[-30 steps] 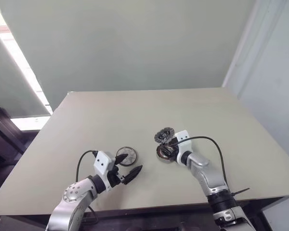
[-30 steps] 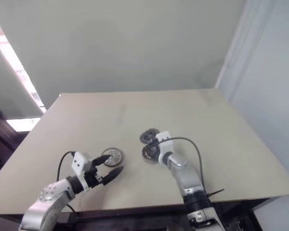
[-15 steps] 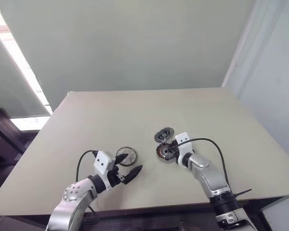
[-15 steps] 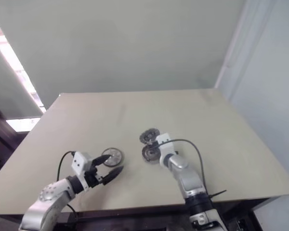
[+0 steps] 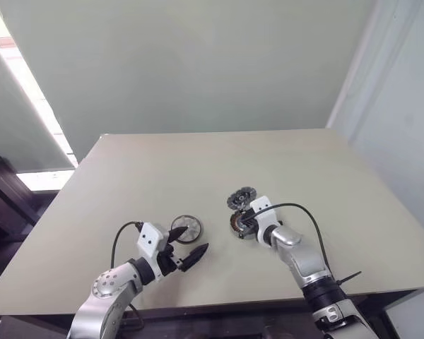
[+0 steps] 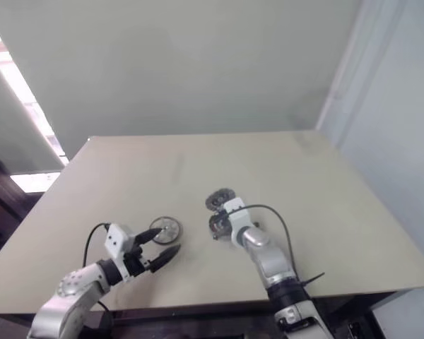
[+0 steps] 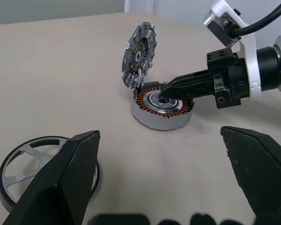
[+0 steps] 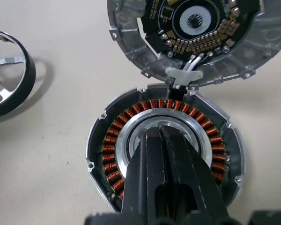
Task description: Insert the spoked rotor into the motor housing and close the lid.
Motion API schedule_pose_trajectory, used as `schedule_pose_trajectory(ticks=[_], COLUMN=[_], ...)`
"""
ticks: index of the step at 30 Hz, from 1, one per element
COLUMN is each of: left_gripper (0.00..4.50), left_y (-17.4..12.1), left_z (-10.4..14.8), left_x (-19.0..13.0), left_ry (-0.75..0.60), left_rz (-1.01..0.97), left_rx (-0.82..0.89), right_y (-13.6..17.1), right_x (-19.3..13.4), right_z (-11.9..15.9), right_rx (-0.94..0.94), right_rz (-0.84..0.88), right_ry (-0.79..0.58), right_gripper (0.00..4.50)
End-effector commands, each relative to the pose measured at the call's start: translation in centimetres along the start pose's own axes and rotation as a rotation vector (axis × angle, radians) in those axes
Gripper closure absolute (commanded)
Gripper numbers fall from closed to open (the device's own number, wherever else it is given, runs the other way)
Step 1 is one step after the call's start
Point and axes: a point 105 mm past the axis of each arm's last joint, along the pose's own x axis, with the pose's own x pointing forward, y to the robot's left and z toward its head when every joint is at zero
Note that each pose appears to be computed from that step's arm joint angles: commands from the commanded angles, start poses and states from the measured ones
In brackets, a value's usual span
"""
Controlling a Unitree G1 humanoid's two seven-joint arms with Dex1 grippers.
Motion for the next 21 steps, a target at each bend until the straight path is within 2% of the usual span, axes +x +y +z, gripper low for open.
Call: schedule_pose_trajectory(ticks=[1, 21], left_gripper=[0.00, 0.00], left_y=[-0.02, -0.25], left_z=[1.38, 1.41], left_x=[-0.06, 0.01], left_ry=[-0.044, -0.050], left_rz=[0.001, -0.001], left_rx=[0.035, 0.032], right_y=[0.01, -0.08], right_x=[0.30, 1.09], right_z=[1.97, 2.55], right_rx=[-0.031, -0.055], right_rz=[-0.005, -0.036], right_ry=[-0.063, -0.087], right_gripper=[4.47, 4.47])
